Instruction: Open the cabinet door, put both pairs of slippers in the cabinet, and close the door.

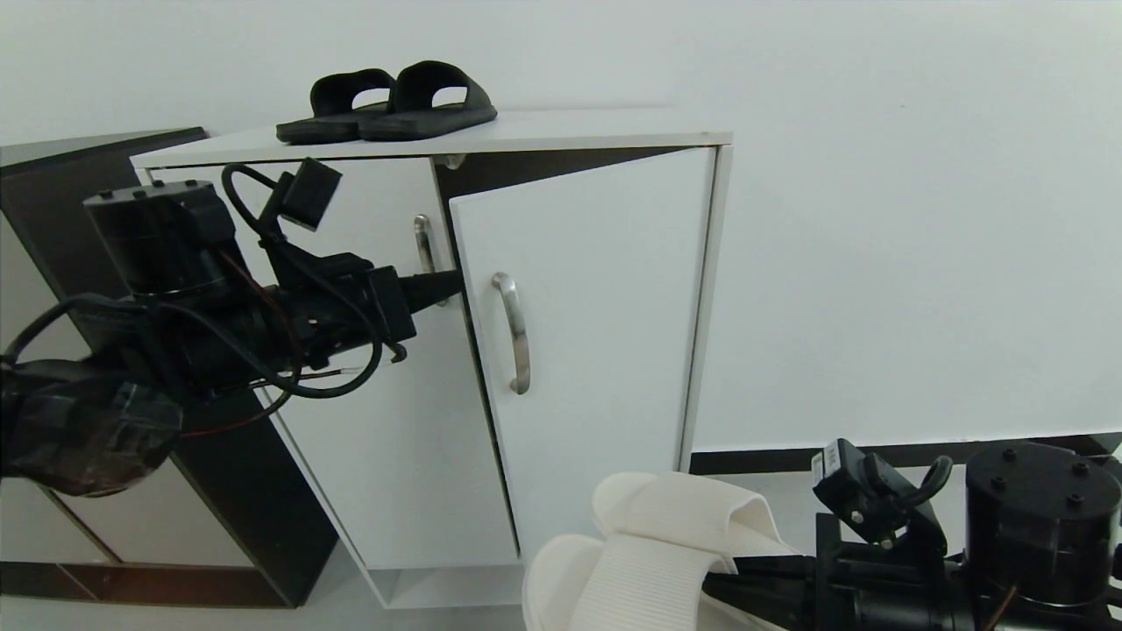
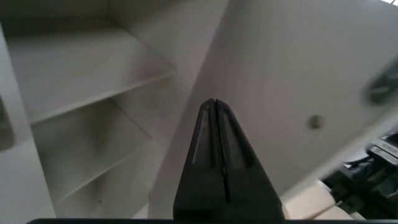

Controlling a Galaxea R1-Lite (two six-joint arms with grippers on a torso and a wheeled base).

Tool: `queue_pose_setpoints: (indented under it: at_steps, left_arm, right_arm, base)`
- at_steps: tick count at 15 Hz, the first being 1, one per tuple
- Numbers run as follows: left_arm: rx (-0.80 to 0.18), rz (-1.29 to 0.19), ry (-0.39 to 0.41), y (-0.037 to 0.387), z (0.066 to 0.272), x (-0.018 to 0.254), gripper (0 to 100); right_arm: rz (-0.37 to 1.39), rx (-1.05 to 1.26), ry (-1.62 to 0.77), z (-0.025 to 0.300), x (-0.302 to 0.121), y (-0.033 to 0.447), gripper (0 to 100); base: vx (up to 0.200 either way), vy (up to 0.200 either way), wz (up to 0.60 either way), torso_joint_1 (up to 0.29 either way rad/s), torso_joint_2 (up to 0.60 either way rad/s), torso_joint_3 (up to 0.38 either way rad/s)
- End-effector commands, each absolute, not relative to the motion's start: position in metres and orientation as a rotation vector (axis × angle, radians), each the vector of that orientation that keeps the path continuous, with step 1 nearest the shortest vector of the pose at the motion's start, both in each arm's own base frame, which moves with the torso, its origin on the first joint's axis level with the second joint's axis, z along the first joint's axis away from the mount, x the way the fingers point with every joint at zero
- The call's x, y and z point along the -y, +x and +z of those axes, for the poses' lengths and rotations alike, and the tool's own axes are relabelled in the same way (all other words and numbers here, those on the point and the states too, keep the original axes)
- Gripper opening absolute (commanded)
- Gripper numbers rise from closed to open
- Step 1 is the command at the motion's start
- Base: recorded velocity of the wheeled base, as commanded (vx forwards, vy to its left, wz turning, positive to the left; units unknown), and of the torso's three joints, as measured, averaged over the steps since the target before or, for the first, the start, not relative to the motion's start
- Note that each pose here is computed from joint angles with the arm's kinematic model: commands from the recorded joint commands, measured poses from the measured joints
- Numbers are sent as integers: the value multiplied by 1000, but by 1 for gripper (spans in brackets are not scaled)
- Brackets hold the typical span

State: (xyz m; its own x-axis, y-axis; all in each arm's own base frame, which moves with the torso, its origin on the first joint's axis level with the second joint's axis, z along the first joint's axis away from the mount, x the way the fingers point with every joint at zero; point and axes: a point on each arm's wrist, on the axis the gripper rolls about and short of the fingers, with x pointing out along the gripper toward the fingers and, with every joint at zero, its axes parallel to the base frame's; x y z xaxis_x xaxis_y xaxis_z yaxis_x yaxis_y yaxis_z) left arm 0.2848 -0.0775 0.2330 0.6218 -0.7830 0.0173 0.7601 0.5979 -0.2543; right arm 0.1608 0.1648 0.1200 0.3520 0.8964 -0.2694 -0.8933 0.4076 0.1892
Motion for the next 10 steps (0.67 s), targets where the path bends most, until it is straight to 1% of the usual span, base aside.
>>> queue_pose_setpoints:
  at_steps: [1,2,3,5,6,7,8,10]
  left_arm:
    - [-149,-893,-259,297,218,81,0]
    - [-147,-893,-259,298,218,81,0]
    - [-149,-894,-259,298,218,82,0]
    - [-162,-928,-258,297,215,92,0]
    - [-179,-979,-256,294,212,109,0]
    - [-184,-1000,-255,293,211,116,0]
    - [-179,-1033,-250,288,213,134,0]
    - [-172,-1054,-247,285,216,146,0]
  right_arm:
    - [1167,-369,6,119,-166,159,0]
    - [1174,-376,3,119,-167,157,0]
    - [1179,-376,2,120,-166,155,0]
    - [1195,-378,-1,120,-166,149,0]
    - [1206,-384,-4,119,-166,145,0]
    - [1207,-386,-7,118,-165,144,0]
    - [1211,-391,-8,117,-164,143,0]
    - [1219,-384,-23,116,-163,141,0]
  base:
    - [0,0,0,0,0,0]
    - [0,0,0,0,0,0]
    - [-200,0,0,2,2,2]
    - [-200,0,0,7,0,0]
    - [-200,0,0,2,-2,7]
    - [-200,0,0,-2,-2,2]
    - [-200,0,0,-2,2,2]
    - [-200,0,0,2,7,0]
